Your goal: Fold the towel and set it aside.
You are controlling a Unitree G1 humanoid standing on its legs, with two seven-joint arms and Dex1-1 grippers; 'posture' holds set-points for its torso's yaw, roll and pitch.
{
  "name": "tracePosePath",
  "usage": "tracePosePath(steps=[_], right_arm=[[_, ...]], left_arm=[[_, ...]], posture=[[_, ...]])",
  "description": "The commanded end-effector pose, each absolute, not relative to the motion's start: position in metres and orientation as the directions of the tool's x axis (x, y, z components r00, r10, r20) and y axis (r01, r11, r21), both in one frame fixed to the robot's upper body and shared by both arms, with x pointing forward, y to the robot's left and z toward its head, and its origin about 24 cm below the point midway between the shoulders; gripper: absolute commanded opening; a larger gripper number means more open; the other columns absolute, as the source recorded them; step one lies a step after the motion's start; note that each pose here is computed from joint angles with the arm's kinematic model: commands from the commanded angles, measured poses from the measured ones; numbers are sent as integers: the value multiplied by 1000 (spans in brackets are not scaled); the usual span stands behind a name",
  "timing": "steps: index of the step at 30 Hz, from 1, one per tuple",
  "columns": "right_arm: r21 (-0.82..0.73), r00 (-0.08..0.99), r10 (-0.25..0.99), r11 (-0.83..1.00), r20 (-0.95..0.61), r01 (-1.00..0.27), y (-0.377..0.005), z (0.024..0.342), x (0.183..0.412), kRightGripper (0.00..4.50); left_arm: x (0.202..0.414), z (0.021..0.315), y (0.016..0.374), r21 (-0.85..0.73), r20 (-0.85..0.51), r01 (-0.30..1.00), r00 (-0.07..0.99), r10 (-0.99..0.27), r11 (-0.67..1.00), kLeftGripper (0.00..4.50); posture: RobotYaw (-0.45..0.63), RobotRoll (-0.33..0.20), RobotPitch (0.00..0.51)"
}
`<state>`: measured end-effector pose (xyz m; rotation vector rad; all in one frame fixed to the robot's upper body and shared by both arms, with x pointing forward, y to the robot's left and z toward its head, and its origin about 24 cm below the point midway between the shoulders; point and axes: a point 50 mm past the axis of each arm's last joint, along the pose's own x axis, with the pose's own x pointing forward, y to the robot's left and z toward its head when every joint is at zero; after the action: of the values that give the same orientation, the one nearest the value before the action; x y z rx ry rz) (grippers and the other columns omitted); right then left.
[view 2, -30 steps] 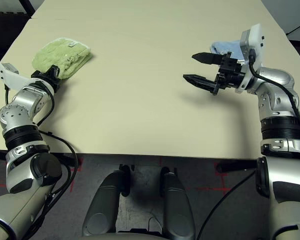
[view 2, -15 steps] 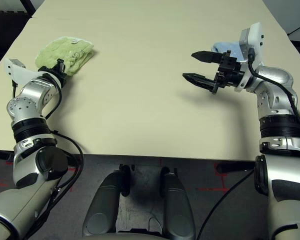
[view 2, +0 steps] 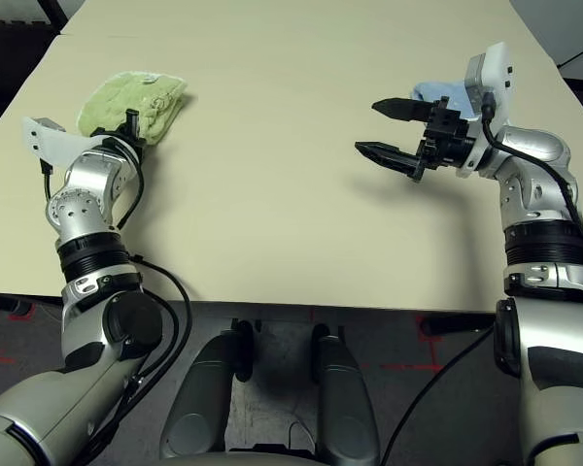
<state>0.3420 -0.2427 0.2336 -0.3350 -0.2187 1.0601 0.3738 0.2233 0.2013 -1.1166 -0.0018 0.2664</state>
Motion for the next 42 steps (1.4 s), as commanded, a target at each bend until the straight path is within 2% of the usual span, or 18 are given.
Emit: tracePosePath(steps=[1, 5, 7, 10, 11, 13, 16, 18, 22, 29, 33, 35, 38, 42], right_arm=[[-378, 472, 882, 438, 4, -816, -243, 232, 342, 4500], [-377, 466, 885, 433, 3, -819, -242, 230, 341, 4500], [-374, 464, 886, 432, 6, -821, -241, 230, 341, 4500], [-368, 463, 886, 433, 8, -823, -240, 228, 341, 4500], [-367, 463, 886, 434, 9, -823, -240, 228, 342, 4500], [-363, 463, 886, 436, 13, -824, -239, 227, 343, 4500], [-346, 482, 875, 463, 32, -816, -238, 225, 345, 4500], [-319, 516, 855, 506, 59, -801, -240, 224, 348, 4500], [-220, 644, 756, 652, 115, -726, -239, 213, 357, 4500], [-155, 706, 677, 735, 206, -660, -225, 208, 360, 4500], [-185, 803, 543, 840, 245, -511, -227, 201, 366, 4500], [-163, 832, 476, 879, 284, -447, -226, 198, 367, 4500], [-101, 898, 280, 960, 339, -261, -232, 193, 375, 4500], [-43, 936, 69, 997, 344, -57, -251, 192, 383, 4500]], left_arm=[[367, 193, 231, -793, -246, -345, 936, 253, 503, 2915], [347, 186, 238, -624, -402, -435, 891, 210, 649, 4467], [330, 193, 243, -522, -406, -391, 895, 182, 758, 4489], [309, 218, 244, -317, -268, -121, 963, 34, 941, 4489], [305, 224, 243, -212, -233, -29, 972, -22, 977, 4489], [303, 232, 241, -117, -190, 92, 975, -113, 989, 4489], [312, 248, 236, 104, -41, 254, 967, -251, 962, 4489], [320, 255, 228, 194, 39, 351, 930, -364, 916, 4489], [343, 255, 204, 197, 163, 527, 814, -558, 827, 4489], [381, 240, 158, 86, 279, 712, 654, -703, 697, 4489], [396, 232, 139, 125, 336, 664, 670, -662, 737, 4489], [404, 231, 143, 113, 365, 563, 743, -561, 819, 4489], [413, 227, 163, 61, 391, 319, 864, -316, 946, 4489], [412, 220, 194, 44, 394, 102, 912, -112, 994, 4489]], posture=[[17, 0, 250], [11, 0, 249], [14, 0, 250], [27, 0, 250], [29, 0, 250], [37, 0, 249], [40, 0, 249], [47, 0, 249], [45, 0, 247], [16, 0, 242], [16, 0, 241], [4, 0, 238], [-1, 0, 241], [9, 0, 250]])
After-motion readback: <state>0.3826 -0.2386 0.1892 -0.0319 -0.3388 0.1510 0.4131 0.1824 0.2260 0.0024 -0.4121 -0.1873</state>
